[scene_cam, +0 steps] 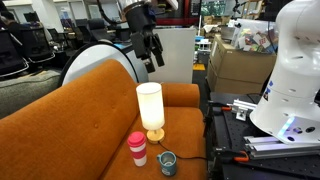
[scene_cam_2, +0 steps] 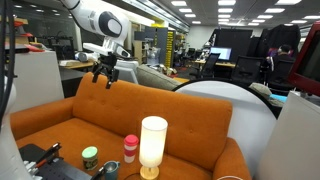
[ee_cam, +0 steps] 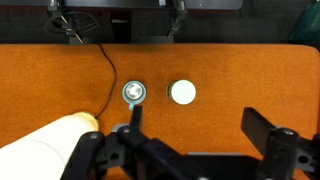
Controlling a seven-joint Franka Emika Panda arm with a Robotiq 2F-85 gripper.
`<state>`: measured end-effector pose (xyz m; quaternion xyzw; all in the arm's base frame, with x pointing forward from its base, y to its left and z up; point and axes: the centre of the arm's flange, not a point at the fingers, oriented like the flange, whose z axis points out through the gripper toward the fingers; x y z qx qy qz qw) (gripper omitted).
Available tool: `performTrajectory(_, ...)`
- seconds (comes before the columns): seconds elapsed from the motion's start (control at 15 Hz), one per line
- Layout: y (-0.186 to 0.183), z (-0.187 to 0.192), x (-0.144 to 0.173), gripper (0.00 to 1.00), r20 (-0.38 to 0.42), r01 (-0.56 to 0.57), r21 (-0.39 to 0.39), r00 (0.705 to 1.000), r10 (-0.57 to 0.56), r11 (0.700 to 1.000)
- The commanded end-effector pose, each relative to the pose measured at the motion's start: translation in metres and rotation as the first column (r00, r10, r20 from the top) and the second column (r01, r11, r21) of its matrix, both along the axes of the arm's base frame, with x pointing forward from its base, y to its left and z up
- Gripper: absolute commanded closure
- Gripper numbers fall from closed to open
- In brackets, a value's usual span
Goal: Move the blue cup forward
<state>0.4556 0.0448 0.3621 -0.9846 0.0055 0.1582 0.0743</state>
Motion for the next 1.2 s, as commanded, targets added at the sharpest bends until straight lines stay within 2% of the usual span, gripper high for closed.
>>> performTrajectory(0.0,-0.021,-0.014,0.013,0.00,0.054,0.108,0.082,0.992,-0.113,0.991)
performTrajectory(0.13,-0.042,-0.036,0.021,0.00,0.060,0.185,0.138,0.979,-0.194,0.973)
performTrajectory(0.27,-0.064,-0.068,0.022,0.00,0.028,0.263,0.152,0.962,-0.270,0.953)
performTrajectory(0.4,-0.081,-0.107,0.018,0.00,-0.016,0.334,0.135,0.942,-0.335,0.933)
performTrajectory(0.53,-0.085,-0.139,0.011,0.00,-0.094,0.381,0.147,0.924,-0.370,0.913)
performTrajectory(0.6,-0.085,-0.126,0.007,0.00,-0.071,0.353,0.113,0.935,-0.346,0.929)
performTrajectory(0.73,-0.085,-0.146,0.005,0.00,-0.109,0.371,0.116,0.927,-0.360,0.921)
performTrajectory(1.07,-0.084,-0.139,0.009,0.00,-0.094,0.372,0.125,0.927,-0.362,0.920)
performTrajectory(1.13,-0.086,-0.146,0.011,0.00,-0.112,0.386,0.135,0.921,-0.373,0.913)
